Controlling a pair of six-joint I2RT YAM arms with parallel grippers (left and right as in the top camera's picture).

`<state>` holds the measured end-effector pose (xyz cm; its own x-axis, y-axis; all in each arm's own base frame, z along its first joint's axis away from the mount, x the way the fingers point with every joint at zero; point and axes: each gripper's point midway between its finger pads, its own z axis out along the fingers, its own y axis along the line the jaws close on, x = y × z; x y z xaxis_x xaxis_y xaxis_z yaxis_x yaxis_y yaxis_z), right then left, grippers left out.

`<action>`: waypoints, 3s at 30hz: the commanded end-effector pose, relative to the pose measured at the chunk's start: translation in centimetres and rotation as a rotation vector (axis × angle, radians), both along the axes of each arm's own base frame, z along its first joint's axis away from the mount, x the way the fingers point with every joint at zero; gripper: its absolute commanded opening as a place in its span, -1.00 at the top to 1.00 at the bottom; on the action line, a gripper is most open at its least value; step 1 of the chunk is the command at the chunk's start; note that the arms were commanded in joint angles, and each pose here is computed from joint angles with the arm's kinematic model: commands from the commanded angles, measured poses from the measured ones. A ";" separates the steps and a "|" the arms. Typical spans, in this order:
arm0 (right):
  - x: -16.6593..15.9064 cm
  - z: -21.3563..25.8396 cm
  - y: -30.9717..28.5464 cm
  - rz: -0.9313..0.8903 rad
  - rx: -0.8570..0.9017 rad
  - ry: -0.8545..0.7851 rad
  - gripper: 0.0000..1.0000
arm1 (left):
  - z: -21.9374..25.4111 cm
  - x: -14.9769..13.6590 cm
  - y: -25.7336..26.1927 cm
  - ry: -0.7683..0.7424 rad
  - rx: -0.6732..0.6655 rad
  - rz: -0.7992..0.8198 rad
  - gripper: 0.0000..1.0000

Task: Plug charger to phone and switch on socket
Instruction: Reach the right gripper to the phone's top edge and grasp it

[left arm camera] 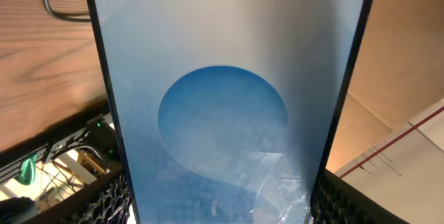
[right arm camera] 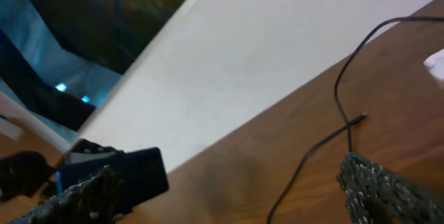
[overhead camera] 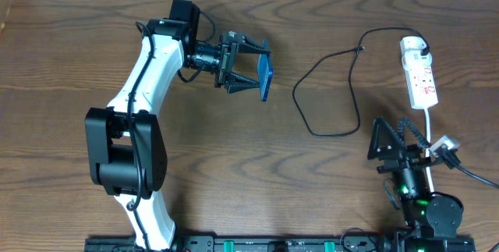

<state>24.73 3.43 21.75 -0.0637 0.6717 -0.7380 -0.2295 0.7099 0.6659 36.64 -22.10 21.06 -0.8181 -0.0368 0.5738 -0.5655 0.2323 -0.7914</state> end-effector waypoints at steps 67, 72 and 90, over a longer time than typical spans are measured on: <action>9.5 2.1 25.3 0.177 -0.538 0.677 0.30 | 1.9 -0.4 0.0 -0.043 -0.042 -0.006 -0.29; 9.5 2.1 25.3 0.177 -0.538 0.677 0.44 | 1.9 -0.4 0.0 -0.043 -0.042 -0.006 -0.29; 9.3 1.8 25.3 0.183 -0.546 0.689 0.69 | 1.9 -0.3 0.0 -0.043 -0.041 -0.006 -0.29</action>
